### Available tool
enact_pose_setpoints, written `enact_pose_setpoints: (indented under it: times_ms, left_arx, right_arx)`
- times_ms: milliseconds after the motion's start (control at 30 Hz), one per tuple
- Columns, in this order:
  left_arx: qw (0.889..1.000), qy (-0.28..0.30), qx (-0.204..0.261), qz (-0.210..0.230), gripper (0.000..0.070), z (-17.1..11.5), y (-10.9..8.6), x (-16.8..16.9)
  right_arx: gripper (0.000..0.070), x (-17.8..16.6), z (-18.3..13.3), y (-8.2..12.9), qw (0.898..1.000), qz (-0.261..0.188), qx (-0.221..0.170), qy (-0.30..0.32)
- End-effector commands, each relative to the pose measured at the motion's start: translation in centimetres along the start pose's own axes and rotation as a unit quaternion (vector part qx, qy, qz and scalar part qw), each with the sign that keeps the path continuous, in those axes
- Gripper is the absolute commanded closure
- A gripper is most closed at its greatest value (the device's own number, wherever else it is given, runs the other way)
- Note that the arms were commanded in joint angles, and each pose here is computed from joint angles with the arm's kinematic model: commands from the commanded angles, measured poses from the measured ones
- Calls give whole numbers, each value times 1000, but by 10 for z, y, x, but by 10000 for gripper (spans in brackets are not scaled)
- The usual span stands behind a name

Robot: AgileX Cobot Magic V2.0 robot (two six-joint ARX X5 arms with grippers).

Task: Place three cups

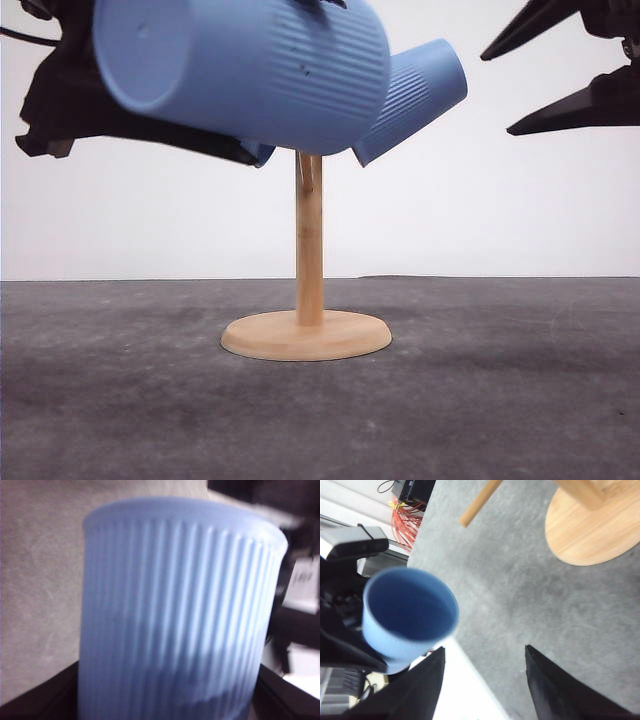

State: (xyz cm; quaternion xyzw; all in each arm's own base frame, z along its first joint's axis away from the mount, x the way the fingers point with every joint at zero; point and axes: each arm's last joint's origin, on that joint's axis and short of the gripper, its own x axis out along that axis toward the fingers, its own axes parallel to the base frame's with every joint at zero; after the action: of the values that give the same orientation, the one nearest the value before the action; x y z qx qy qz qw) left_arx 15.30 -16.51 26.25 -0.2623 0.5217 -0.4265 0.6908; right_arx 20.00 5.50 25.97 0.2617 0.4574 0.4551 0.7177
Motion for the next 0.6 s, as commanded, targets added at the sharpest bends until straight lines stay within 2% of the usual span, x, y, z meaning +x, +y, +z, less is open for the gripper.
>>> enact_pose_setpoints:
  times_ms: [0,267,433,567]
  left_arx:
    - [998,-12,-68,-11,272,6,-3,2]
    - [976,-59,-202,-47,272,34,10,9]
    - [960,-55,-261,-89,272,53,24,17]
    - [946,-54,-303,-103,272,65,37,24]
  right_arx:
    - [378,0,2,0,1000,-4,-20,-2]
    - [378,0,2,0,999,-10,-33,-3]
    - [378,0,2,0,999,-10,-43,-3]
    - [378,0,2,0,999,-10,-46,-3]
